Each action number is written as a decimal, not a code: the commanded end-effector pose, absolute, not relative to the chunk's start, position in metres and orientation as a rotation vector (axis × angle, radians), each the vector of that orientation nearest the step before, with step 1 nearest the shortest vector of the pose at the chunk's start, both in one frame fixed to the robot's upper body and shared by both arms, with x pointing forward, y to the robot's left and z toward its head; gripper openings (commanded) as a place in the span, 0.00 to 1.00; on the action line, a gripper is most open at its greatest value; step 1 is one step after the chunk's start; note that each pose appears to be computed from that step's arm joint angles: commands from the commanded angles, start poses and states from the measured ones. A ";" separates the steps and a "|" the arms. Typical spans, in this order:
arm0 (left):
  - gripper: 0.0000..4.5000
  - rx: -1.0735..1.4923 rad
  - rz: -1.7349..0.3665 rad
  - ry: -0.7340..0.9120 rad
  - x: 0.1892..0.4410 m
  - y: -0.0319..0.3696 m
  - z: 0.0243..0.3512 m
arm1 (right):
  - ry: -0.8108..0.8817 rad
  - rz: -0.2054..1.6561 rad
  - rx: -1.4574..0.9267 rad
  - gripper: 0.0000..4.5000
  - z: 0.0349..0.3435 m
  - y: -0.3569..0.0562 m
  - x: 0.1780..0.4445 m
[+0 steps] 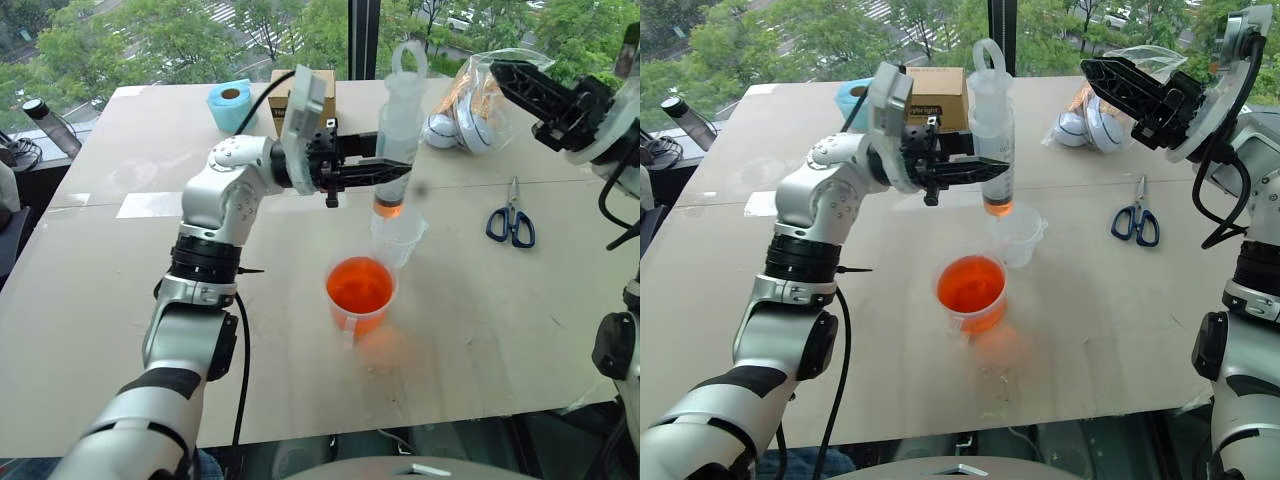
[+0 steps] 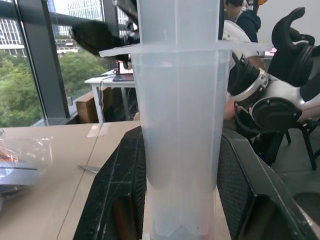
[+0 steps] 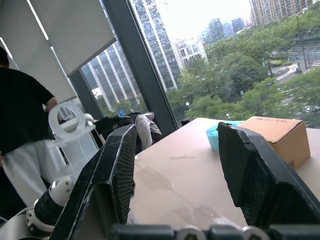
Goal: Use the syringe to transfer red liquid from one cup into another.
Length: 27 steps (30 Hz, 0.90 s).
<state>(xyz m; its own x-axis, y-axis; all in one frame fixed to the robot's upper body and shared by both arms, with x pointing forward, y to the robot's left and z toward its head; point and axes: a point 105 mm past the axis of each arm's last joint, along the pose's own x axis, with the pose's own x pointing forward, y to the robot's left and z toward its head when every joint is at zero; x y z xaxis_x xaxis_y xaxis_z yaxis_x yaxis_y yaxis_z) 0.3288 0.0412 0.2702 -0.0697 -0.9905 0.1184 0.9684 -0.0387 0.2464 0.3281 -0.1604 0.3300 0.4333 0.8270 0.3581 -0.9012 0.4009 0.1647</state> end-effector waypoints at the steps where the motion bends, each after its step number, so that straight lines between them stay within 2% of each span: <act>1: 0.30 0.150 -1.634 -0.357 0.331 0.033 0.278 | -0.305 1.131 0.286 0.60 0.344 -0.158 0.309; 5: 0.30 0.169 -1.641 -0.347 0.337 0.027 0.270 | -0.250 1.183 0.210 0.60 0.334 -0.142 0.293; 10: 0.30 0.196 -1.638 -0.337 0.344 0.021 0.259 | -0.215 1.195 0.158 0.60 0.325 -0.122 0.289; 21: 0.30 0.204 -1.607 -0.344 0.353 0.013 0.253 | -0.161 1.128 0.049 0.60 0.322 -0.102 0.300; 23: 0.30 0.200 -1.604 -0.341 0.354 0.013 0.252 | -0.159 1.094 0.042 0.49 0.324 -0.103 0.305; 25: 0.30 0.194 -1.600 -0.342 0.355 0.013 0.252 | -0.156 1.075 0.038 0.34 0.324 -0.104 0.307; 27: 0.30 0.190 -1.597 -0.349 0.356 0.012 0.253 | -0.148 1.072 0.030 0.13 0.323 -0.104 0.307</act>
